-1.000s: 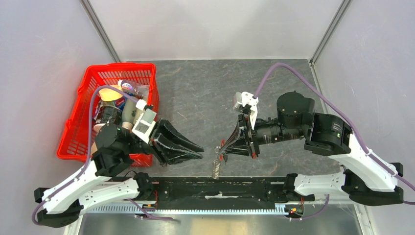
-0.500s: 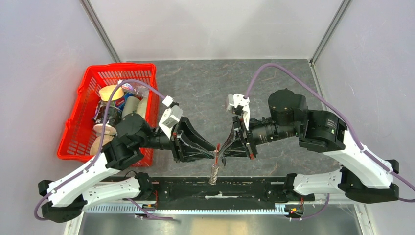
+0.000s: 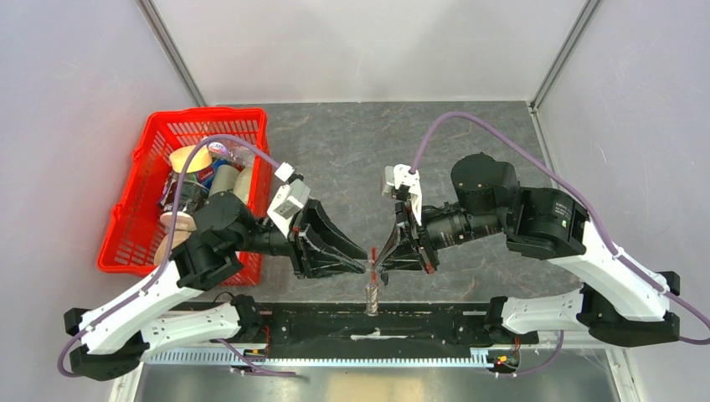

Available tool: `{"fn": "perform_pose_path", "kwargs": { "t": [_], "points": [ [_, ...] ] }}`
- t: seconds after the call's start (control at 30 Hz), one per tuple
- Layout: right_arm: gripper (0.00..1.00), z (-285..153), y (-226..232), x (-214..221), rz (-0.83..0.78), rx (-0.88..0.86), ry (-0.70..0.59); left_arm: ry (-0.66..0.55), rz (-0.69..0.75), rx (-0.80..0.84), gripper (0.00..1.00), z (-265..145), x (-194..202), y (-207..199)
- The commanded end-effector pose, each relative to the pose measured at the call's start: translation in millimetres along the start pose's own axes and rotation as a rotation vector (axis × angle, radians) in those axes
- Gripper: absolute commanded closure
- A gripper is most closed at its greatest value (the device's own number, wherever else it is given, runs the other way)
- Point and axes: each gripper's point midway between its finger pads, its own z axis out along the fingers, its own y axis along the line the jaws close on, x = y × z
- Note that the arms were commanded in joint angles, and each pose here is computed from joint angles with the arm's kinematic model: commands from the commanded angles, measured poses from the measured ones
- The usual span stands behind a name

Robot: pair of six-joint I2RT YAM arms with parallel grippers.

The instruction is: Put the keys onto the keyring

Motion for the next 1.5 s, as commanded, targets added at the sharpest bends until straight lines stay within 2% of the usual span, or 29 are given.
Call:
{"fn": "perform_pose_path", "kwargs": {
  "t": [0.0,0.5,0.87,1.03,1.13,1.47],
  "points": [
    [1.00,-6.2,9.5,-16.5,-0.049,-0.031,-0.050,-0.002,0.048,0.031,0.63,-0.3,-9.1,-7.8],
    [1.00,-4.2,9.6,-17.8,-0.057,-0.035,-0.033,0.021,0.042,0.014,0.65,4.2,-5.1,-0.3],
    [1.00,-3.0,8.4,-12.2,-0.062,-0.039,-0.009,0.025,0.044,0.013,0.71,5.1,-4.6,0.7],
    [1.00,-2.7,8.0,-11.6,-0.064,-0.039,-0.007,0.036,0.036,0.019,0.83,7.6,-2.0,2.4],
    [1.00,-3.4,8.9,-12.2,-0.069,-0.040,-0.009,0.040,0.039,0.023,0.98,8.1,-0.8,2.5],
    [0.99,-5.7,6.8,-14.7,-0.083,-0.020,-0.030,-0.003,0.061,0.007,0.98,5.3,-5.5,3.2]
  ]
}}
